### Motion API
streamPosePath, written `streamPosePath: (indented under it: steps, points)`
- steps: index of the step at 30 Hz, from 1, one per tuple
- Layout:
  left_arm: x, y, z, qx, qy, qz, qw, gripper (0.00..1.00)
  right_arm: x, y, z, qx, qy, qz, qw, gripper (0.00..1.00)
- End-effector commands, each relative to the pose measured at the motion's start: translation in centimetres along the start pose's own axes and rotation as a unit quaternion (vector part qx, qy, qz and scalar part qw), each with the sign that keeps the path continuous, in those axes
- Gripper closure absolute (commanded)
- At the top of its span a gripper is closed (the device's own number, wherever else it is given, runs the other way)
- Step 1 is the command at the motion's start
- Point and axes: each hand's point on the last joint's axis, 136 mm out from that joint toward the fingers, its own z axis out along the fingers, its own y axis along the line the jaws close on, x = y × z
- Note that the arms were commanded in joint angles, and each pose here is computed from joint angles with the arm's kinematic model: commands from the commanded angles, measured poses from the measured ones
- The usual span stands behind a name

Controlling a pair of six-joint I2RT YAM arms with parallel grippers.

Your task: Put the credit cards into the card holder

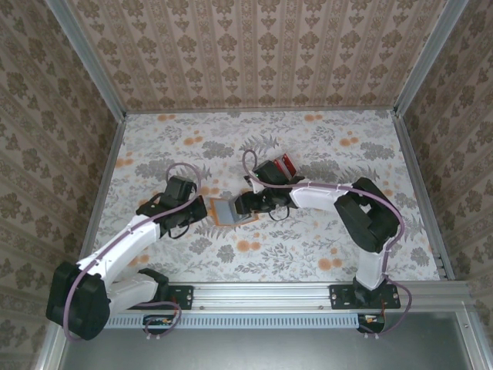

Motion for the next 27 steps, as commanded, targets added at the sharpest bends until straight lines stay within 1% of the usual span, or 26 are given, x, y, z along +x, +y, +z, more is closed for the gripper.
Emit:
streamPosePath:
  steps: [1,3,4,6,8,11,15,16,19,23,27]
  points:
    - [0.5,1.4,0.5,-0.022,0.003,0.004,1.0,1.0,0.0,-1.2,-1.9,0.028,-0.012,-0.004,1.0,0.43]
    - [0.6,1.7,0.7,-0.025,0.005,0.002,1.0,0.98,-0.2,-1.3,-2.3,0.032,-0.017,-0.006,0.999,0.43]
    - [0.7,1.8,0.9,-0.026,0.006,0.002,1.0,0.93,-0.3,-1.3,-2.5,0.034,-0.019,-0.008,0.999,0.43]
    - [0.7,1.8,1.0,-0.027,0.01,0.002,1.0,0.79,-0.7,-1.4,-3.0,0.04,-0.026,-0.012,0.999,0.43]
    - [0.6,1.7,1.0,-0.028,0.014,0.005,1.0,0.7,-1.4,-1.6,-3.8,0.047,-0.035,-0.017,0.998,0.42]
    - [0.4,1.6,0.7,-0.034,0.015,0.014,0.999,0.6,-2.5,-2.0,-5.1,0.058,-0.05,-0.022,0.997,0.42]
    - [-0.1,1.6,-0.2,-0.044,0.011,0.028,0.999,0.52,-4.0,-2.8,-7.6,0.083,-0.075,-0.034,0.993,0.42]
    - [-0.3,1.6,-0.5,-0.048,0.009,0.033,0.998,0.48,-4.4,-3.2,-8.4,0.093,-0.082,-0.037,0.992,0.42]
    - [-1.8,2.1,-1.6,-0.062,-0.004,0.031,0.998,0.43,-5.6,-4.3,-10.6,0.116,-0.104,-0.039,0.987,0.41]
    - [-3.4,1.6,-2.9,-0.063,-0.019,0.042,0.997,0.42,-6.9,-6.1,-13.2,0.136,-0.132,-0.029,0.982,0.41]
    - [-5.4,0.2,-3.8,-0.05,-0.041,0.051,0.997,0.42,-8.2,-8.3,-15.6,0.163,-0.151,-0.019,0.975,0.4]
